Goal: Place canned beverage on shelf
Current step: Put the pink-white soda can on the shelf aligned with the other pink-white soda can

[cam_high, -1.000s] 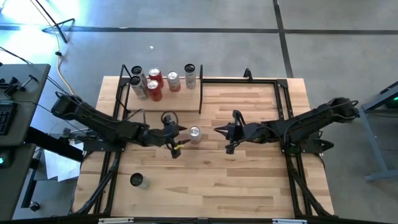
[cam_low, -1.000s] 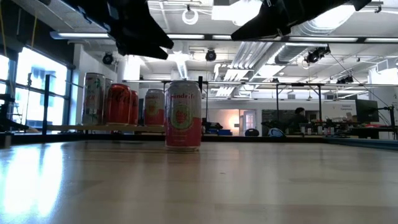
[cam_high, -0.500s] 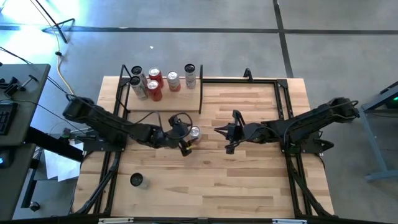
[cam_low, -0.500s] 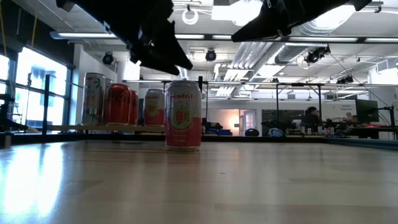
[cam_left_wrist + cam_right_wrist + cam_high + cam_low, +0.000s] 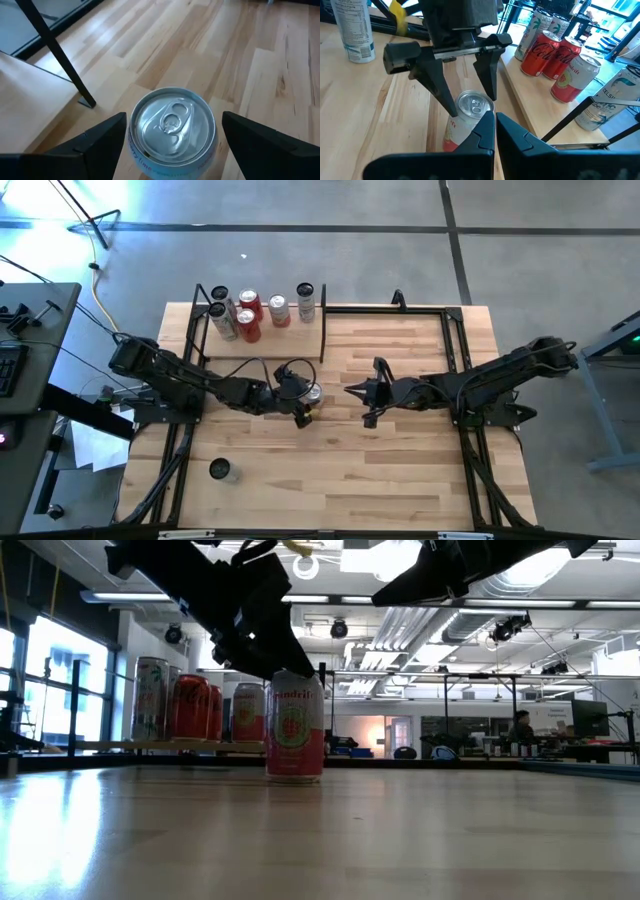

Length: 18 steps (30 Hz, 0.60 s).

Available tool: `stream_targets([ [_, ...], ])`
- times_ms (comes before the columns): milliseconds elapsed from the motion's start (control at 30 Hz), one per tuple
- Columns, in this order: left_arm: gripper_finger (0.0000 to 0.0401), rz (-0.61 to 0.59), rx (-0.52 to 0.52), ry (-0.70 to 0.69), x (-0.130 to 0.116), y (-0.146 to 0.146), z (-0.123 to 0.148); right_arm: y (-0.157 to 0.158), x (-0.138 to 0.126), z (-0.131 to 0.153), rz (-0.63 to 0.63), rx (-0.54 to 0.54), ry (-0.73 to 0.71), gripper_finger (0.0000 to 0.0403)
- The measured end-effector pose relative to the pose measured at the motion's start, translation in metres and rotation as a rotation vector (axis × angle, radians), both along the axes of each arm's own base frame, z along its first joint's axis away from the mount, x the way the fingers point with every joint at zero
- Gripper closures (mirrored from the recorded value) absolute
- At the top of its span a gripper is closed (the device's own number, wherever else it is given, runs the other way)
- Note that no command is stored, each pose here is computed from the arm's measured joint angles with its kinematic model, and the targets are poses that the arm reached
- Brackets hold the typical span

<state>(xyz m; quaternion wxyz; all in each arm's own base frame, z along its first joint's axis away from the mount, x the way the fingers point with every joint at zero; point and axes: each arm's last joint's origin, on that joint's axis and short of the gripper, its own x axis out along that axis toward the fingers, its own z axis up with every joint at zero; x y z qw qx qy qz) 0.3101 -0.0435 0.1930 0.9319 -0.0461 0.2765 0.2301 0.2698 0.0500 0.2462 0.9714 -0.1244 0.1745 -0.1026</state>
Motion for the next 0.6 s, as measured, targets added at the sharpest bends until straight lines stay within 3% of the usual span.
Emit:
stream_targets([
  [600, 0.0092, -0.046, -0.078, 0.017, 0.0069, 0.0086, -0.0087, 0.0, 0.0, 0.0, 0.0, 0.004, -0.001, 0.0403],
])
